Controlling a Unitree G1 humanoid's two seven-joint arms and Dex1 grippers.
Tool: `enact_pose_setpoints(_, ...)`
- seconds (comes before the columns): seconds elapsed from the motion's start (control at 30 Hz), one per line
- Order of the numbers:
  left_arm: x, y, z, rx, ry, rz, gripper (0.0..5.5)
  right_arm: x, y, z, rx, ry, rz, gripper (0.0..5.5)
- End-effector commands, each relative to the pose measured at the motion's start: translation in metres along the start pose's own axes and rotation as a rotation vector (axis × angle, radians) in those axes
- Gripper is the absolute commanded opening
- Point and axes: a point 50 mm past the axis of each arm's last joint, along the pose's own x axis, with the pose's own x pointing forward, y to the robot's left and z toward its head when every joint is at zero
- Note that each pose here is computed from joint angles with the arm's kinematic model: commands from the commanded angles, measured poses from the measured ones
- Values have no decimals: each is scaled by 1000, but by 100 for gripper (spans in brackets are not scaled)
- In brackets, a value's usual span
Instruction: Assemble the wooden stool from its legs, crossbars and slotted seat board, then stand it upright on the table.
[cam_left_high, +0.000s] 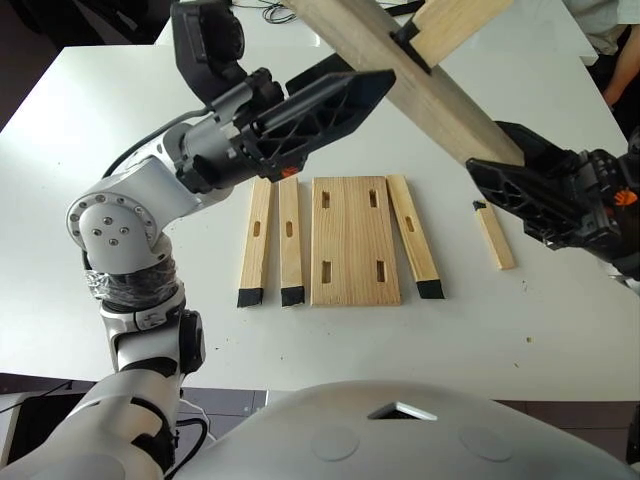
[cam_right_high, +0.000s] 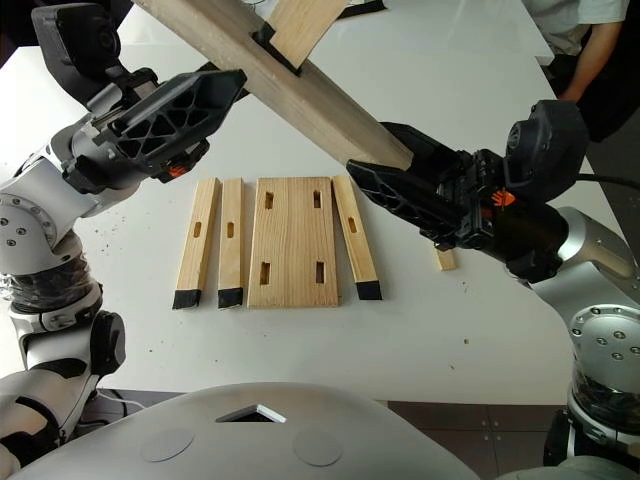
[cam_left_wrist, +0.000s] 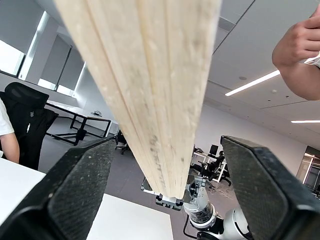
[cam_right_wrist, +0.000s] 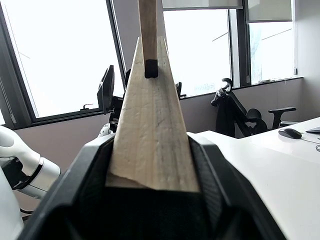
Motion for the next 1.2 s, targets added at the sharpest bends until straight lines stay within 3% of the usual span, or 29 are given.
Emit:
enact_pose_setpoints(0.03, 7, -2, 6, 22, -20, -31, 384, 3, 3, -6, 24, 28, 42, 206)
enact_pose_setpoints(0.13, 10, -7, 8, 30, -23, -68, 384, 1, 1, -9, 34, 37, 38, 206)
enact_pose_setpoints(0.5, 4, -13, -4, 32, 53, -110, 218, -4, -1, -5, 48, 33, 58, 206)
enact_pose_setpoints(0.67, 5, -9, -5, 39, 52, -88, 211, -1, -5, -7, 35, 46, 42, 206)
enact_pose_setpoints(0.9, 3, 3, 25, 158, 41, 12, 210, -22, -23, -51, -35, 349, -153, 311)
enact_pose_setpoints(0.97, -1, 6, 40, 222, 60, 57, 210, -35, -28, -68, -61, 459, -209, 311)
enact_pose_setpoints(1.07, -9, 10, 52, 329, 156, 125, 210, -51, -31, -82, -68, 519, -278, 311)
enact_pose_setpoints(1.2, -37, 5, 37, 448, 453, 163, 210, -70, -35, -85, -99, 545, -373, 311)
